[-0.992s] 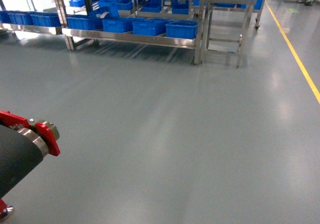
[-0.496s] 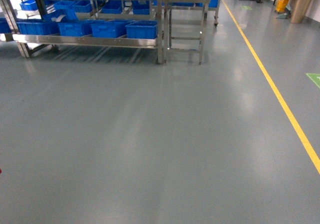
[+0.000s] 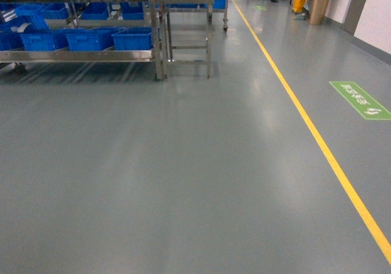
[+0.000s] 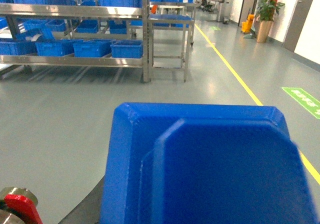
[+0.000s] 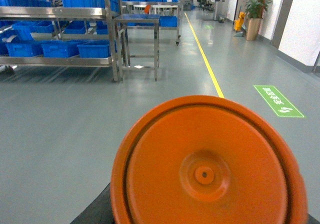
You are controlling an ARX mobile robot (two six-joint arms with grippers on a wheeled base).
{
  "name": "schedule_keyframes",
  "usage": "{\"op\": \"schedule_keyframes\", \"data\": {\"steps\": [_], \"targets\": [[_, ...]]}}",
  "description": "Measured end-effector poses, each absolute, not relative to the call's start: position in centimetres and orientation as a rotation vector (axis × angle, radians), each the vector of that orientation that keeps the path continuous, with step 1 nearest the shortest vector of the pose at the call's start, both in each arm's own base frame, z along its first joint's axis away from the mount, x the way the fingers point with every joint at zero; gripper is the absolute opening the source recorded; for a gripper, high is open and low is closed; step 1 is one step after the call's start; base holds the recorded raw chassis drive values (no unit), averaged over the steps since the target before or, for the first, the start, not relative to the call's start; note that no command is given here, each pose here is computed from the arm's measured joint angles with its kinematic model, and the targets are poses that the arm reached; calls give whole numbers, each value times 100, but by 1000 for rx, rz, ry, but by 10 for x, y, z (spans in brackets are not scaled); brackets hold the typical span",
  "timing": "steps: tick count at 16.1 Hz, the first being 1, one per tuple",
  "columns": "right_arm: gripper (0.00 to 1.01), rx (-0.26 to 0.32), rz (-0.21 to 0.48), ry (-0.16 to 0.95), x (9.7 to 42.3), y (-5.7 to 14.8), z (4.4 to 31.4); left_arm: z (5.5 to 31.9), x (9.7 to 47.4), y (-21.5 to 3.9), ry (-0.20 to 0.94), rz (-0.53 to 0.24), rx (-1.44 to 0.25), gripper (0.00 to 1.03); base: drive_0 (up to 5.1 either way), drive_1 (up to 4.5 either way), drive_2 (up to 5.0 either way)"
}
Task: Sort blue parts and orange caps into right shelf containers
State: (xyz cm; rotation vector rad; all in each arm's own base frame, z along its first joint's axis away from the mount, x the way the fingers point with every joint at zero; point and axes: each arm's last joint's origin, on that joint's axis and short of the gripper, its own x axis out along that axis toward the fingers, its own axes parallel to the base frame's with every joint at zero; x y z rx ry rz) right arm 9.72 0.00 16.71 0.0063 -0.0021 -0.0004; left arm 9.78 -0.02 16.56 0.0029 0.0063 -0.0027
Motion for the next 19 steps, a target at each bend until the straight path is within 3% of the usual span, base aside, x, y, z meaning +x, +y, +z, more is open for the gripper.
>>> {"op": "schedule_keyframes", "data": {"steps": [19], "targets": [[44,6,0,-2,97,0,167,165,98,0,8,-1,3,43,-161,-161,-161]]}}
